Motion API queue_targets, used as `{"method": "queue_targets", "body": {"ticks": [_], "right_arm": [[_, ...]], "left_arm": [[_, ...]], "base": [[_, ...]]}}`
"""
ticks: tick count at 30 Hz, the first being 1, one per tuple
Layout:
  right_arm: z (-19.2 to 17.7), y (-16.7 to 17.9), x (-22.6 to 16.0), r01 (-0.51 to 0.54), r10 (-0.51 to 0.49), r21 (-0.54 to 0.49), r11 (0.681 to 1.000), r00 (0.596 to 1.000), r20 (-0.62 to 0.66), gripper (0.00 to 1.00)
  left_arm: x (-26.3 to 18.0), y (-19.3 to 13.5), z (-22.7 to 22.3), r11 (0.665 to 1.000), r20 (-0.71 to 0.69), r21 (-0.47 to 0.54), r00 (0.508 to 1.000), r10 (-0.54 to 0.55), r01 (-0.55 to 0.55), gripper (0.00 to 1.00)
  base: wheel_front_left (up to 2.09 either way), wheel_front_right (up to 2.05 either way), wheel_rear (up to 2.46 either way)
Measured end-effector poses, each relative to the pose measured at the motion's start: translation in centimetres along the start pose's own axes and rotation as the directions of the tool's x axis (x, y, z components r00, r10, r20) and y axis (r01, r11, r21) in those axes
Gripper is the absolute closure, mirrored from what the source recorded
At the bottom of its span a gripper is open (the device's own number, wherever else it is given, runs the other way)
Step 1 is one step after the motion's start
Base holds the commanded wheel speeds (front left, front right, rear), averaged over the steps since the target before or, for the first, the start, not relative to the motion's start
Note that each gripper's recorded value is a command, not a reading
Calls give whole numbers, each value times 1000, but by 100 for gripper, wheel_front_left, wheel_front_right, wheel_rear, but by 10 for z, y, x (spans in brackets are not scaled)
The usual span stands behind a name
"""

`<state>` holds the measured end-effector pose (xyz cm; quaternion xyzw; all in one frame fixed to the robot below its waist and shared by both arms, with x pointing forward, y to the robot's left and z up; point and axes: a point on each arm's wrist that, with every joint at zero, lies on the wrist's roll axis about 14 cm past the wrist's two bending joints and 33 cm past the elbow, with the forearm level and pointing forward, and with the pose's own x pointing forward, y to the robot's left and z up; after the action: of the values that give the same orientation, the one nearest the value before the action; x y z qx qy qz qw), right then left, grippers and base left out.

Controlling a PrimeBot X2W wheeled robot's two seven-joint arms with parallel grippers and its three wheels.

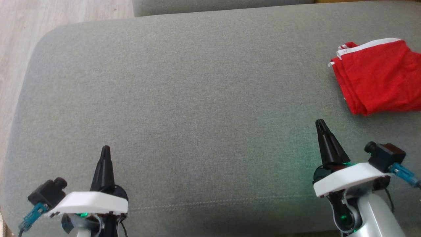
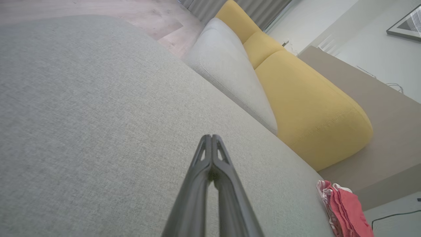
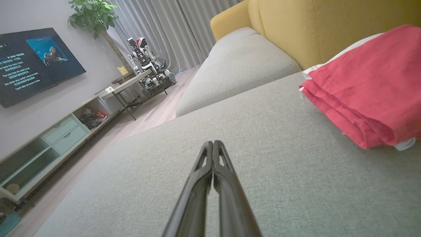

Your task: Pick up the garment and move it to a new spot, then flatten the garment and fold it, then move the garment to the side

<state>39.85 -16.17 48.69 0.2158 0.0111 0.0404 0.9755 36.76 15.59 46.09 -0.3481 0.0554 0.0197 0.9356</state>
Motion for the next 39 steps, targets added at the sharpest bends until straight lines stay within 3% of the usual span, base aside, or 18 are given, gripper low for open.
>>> {"method": "queue_targets", "body": {"ticks": [19,39], "right_arm": [[4,-10,-3,48,-49,230,972,999,0,100],[8,-19,-6,81,-87,449,890,996,-7,100]], "left_arm": [[-1,9,2,984,-23,-175,999,27,-31,100],[-1,14,5,937,-40,-346,999,36,-48,100]], "base": [[0,0,0],[0,0,0]]}}
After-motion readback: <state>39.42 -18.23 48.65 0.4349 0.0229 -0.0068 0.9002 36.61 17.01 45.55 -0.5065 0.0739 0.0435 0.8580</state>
